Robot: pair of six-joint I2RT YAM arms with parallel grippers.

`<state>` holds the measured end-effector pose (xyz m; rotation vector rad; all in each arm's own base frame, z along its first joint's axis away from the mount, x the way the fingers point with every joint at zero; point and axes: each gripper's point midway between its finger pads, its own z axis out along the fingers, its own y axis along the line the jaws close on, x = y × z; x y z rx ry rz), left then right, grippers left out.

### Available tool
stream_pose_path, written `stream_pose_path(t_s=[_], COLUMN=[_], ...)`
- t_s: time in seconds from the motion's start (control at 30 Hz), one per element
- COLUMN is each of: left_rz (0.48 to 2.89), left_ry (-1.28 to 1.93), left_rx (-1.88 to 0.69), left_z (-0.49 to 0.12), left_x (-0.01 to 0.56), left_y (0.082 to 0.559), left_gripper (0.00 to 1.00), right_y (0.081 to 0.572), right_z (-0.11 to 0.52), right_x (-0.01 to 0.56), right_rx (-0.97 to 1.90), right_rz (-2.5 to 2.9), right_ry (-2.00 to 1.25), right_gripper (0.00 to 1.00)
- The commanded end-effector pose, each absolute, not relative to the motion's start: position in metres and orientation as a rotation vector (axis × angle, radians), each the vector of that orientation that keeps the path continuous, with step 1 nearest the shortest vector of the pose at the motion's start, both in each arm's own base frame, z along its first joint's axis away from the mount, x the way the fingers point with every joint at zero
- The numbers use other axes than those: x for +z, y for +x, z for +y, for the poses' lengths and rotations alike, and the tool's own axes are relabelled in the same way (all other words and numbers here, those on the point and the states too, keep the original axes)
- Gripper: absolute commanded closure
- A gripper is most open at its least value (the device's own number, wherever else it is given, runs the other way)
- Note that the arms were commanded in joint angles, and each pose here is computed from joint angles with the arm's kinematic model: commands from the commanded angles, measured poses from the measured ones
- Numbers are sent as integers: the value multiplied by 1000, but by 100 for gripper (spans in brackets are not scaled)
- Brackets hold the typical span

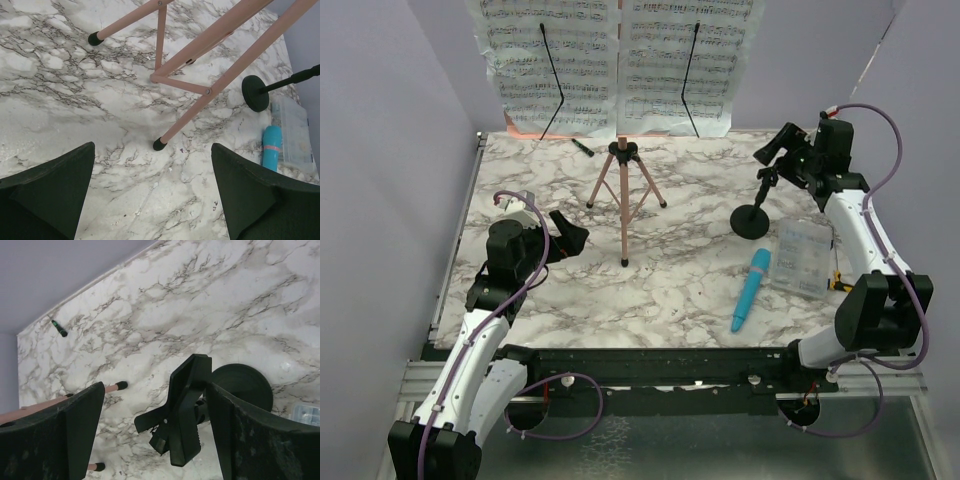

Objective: Set up the instrument practice props

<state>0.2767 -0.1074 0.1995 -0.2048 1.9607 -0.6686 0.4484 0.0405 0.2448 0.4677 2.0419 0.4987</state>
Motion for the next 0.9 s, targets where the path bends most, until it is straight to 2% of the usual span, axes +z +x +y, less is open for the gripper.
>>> stream_pose_path(t_s=[0.0, 0.47, 0.67, 0.87], left_rz=[1937, 1929, 1899, 1865], left_ry=[-184, -181, -164, -144], left_rx=[-701, -744, -803, -921], left_z=[-113, -118, -125, -139], left_x=[209, 212, 224, 242], left_y=[277, 274, 271, 269], left_gripper=[1, 1, 1, 1], right_y=[455, 450, 438, 418], right_z=[53, 58, 72, 87], right_x=[251, 238, 244, 246], right_rx=[599, 630, 722, 827], right_rz=[2033, 2048, 2042, 2063], right_ry=[435, 409, 354, 321], right_gripper=[17, 57, 80, 86])
